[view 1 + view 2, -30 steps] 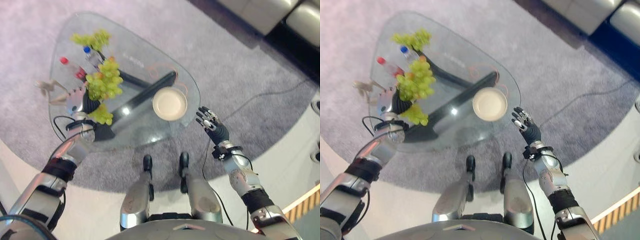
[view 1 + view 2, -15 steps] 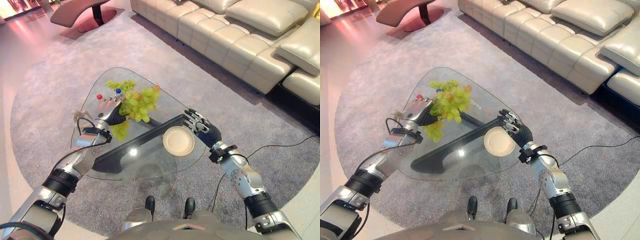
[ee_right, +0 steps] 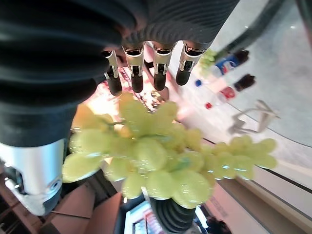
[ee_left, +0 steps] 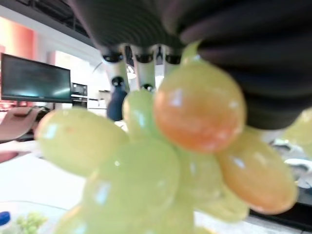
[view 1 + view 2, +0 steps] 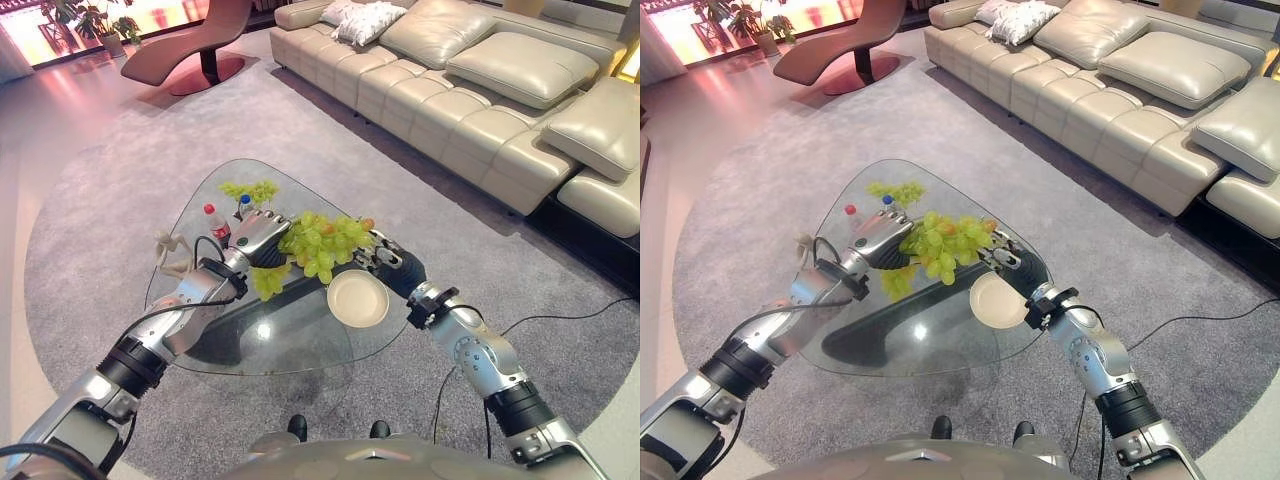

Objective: Pick up fruits into the plate

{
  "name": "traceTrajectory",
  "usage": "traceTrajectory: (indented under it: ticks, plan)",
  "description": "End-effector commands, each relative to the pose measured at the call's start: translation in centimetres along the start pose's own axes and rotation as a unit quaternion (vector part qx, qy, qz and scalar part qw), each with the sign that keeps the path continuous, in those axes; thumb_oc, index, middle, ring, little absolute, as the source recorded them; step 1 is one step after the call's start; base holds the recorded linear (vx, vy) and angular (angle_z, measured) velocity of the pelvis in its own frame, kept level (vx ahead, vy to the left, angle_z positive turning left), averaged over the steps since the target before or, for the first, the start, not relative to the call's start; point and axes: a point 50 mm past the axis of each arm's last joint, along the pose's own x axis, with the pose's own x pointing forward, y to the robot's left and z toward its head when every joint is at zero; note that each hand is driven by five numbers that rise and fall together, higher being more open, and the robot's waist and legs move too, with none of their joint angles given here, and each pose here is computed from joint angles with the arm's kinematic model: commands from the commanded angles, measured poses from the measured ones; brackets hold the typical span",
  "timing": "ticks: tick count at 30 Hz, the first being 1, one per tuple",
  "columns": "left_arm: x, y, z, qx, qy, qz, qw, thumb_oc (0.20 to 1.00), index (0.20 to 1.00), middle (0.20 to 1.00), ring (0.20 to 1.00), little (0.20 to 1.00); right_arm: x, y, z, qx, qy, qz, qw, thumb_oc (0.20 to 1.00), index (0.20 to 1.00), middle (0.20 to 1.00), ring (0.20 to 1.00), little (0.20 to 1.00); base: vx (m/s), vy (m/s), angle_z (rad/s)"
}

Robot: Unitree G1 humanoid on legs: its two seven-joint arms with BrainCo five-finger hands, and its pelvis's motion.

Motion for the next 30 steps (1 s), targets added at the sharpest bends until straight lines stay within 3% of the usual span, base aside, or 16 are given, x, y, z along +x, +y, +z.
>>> traceTrajectory:
  ticks: [1, 30]
  plan:
    - [2.3, 4.5, 0.8, 0.081, -0.058, 0.057, 0.993, 0.2, 0.2, 0.2, 0.2, 0.2, 1.4, 1.8, 2.3, 0.001, -0.044, 0.048, 0.998, 1.0, 1.0, 1.0, 1.0, 1.0, 0.0, 0.0, 0.0]
    - [3.1, 3.4, 3.3, 0.139, -0.103, -0.017, 0.985, 0.2, 0.2, 0.2, 0.2, 0.2, 2.8, 3.6, 1.3, 0.01, -0.008, 0.047, 0.999, 1.0, 1.0, 1.0, 1.0, 1.0, 0.0, 0.0, 0.0]
